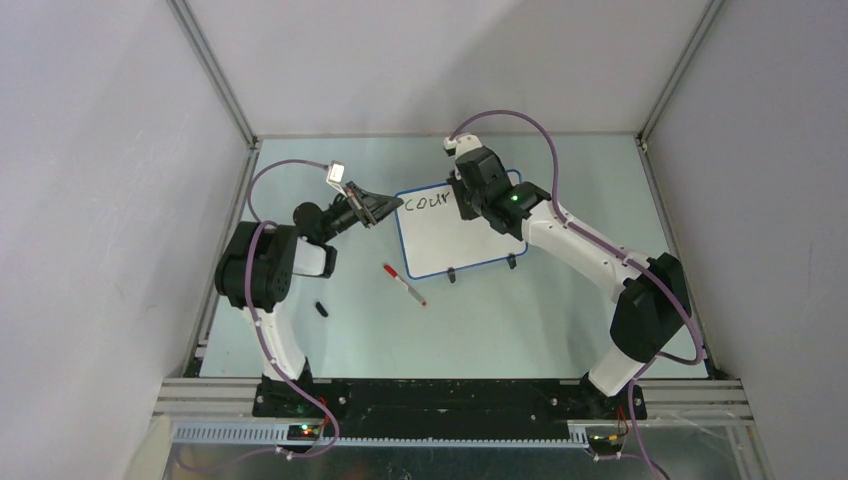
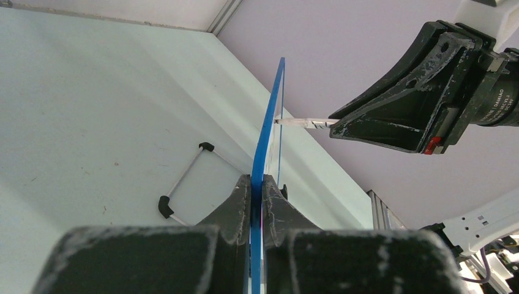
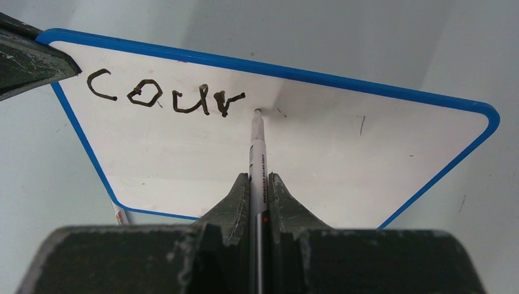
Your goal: Write a sentence on the whiteboard
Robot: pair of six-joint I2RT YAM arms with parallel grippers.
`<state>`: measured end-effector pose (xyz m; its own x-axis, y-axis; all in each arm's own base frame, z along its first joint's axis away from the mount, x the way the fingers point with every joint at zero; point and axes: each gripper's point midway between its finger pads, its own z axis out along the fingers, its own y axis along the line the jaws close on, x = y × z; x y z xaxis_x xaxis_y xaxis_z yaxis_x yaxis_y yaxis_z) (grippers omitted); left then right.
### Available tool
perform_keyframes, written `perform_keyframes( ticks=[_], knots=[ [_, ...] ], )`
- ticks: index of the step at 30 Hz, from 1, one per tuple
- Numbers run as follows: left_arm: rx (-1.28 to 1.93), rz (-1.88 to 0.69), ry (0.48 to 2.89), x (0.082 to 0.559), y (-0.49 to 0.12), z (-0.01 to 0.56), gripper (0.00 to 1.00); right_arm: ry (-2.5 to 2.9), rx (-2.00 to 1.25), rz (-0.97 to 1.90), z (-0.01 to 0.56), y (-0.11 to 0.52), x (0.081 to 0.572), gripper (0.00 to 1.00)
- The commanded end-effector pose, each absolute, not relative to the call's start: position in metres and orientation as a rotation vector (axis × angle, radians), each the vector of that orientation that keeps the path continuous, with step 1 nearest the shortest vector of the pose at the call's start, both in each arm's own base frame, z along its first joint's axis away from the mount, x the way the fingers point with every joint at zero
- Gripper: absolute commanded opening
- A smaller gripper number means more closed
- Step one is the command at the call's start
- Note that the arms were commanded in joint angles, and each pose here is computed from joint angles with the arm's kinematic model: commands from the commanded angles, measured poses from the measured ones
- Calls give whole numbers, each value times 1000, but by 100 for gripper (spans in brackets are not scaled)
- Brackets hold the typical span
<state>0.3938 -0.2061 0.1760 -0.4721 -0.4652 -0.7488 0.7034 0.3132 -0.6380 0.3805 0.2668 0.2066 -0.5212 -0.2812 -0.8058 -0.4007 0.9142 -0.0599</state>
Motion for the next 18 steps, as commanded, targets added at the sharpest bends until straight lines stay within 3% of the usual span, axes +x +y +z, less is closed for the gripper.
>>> perform_keyframes(
  ticks=[1,18],
  knots=[
    [313,-1367,1434,386,-208,202,0,2073,-441,180,237,271,393,0],
    [316,-1367,1432,385,-209,203,0,2078,-428,167,236,266,395,0]
  ],
)
